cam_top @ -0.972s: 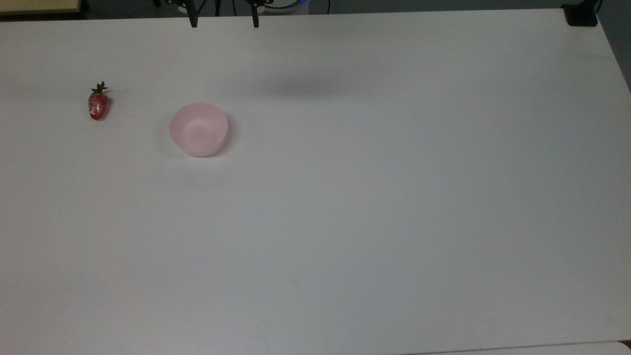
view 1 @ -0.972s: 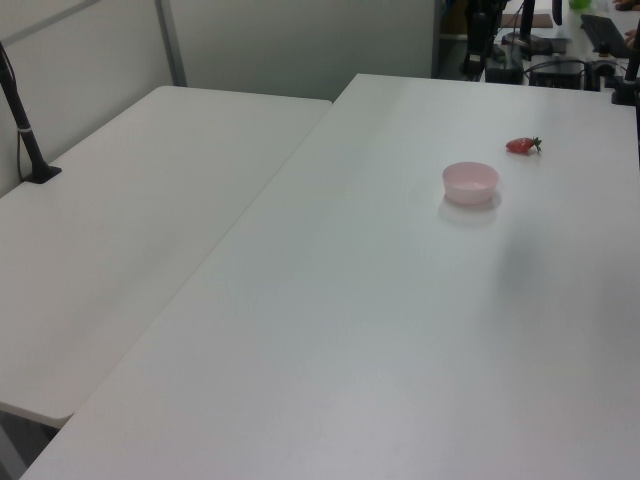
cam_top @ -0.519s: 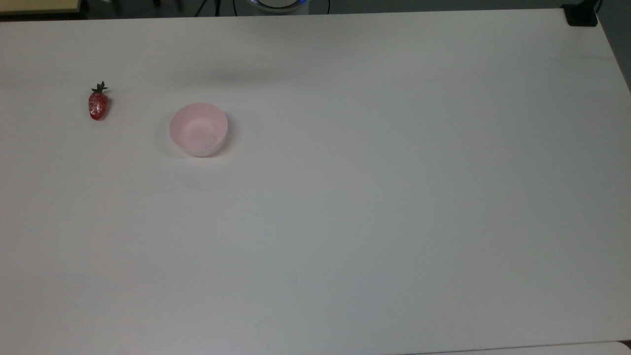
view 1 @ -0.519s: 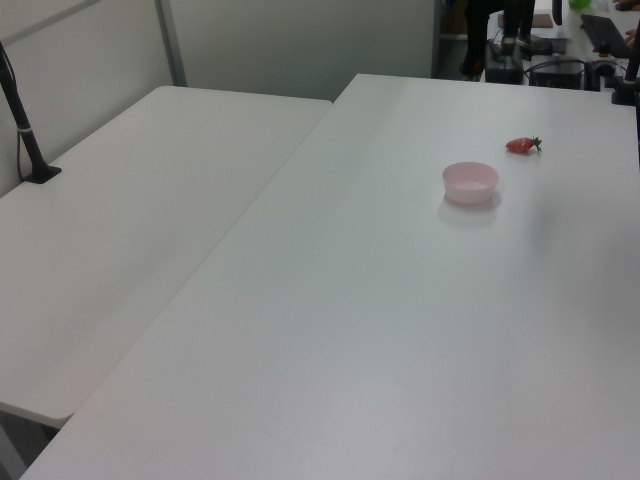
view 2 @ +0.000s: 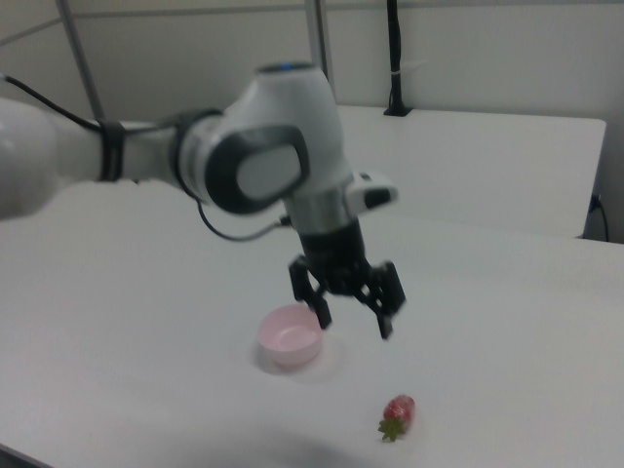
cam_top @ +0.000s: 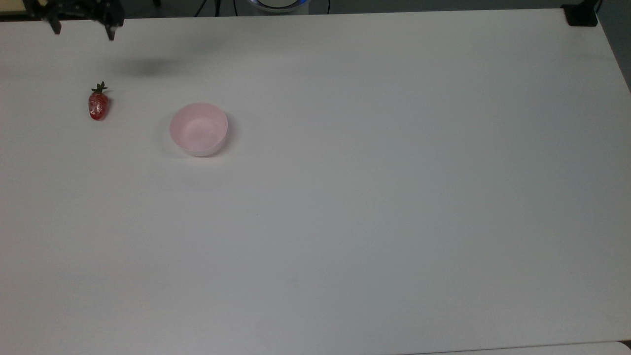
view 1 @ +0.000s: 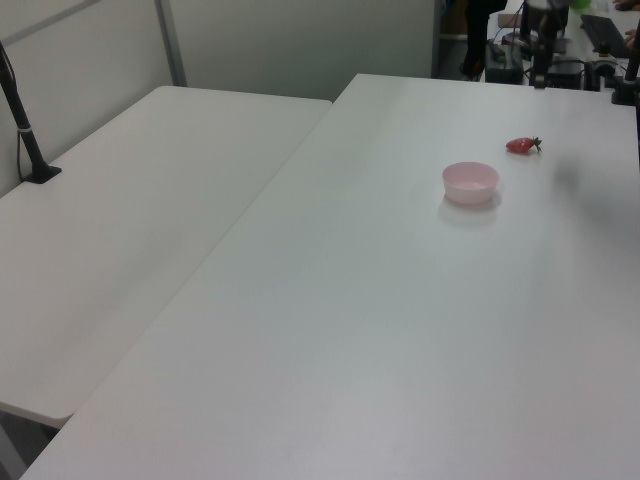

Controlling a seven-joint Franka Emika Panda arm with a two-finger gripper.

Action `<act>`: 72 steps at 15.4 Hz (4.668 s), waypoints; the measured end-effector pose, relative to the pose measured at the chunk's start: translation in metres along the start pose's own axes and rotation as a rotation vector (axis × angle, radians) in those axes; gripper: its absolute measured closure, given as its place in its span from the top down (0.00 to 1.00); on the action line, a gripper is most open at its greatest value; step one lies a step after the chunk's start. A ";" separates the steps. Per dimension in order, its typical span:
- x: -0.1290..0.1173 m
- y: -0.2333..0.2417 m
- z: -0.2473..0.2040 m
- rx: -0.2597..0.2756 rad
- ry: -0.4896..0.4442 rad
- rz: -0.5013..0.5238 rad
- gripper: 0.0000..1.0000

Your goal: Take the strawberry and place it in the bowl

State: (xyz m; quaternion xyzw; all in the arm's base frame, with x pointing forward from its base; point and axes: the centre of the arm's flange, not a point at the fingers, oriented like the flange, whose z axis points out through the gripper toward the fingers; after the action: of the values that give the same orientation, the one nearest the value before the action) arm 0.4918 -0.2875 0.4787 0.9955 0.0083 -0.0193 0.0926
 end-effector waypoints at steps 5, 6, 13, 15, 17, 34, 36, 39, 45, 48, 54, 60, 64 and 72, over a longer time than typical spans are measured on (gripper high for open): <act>0.010 0.012 0.085 0.010 -0.042 0.033 0.99; 0.013 0.013 0.099 0.012 -0.047 0.051 0.99; 0.026 0.016 0.135 0.053 -0.047 0.129 0.98; 0.030 0.015 0.143 0.056 -0.057 0.124 0.96; 0.036 0.013 0.154 0.057 -0.066 0.120 0.95; 0.071 -0.016 0.138 0.072 -0.047 0.107 0.41; 0.081 -0.040 0.105 0.099 -0.071 0.067 0.41; 0.102 -0.091 0.060 0.141 -0.062 0.061 0.41; 0.130 -0.178 0.063 0.139 -0.088 0.082 0.40; 0.136 -0.193 0.083 0.141 -0.113 0.098 0.40; 0.139 -0.194 0.088 0.141 -0.117 0.103 0.73; 0.133 -0.185 0.014 0.125 -0.025 0.114 1.00; 0.094 -0.204 -0.085 0.112 0.001 0.083 1.00; 0.046 -0.258 -0.174 0.105 0.049 0.169 1.00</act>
State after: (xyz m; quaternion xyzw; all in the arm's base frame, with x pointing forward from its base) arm 0.5389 -0.0010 0.6000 0.9963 -0.0742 0.0123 0.0412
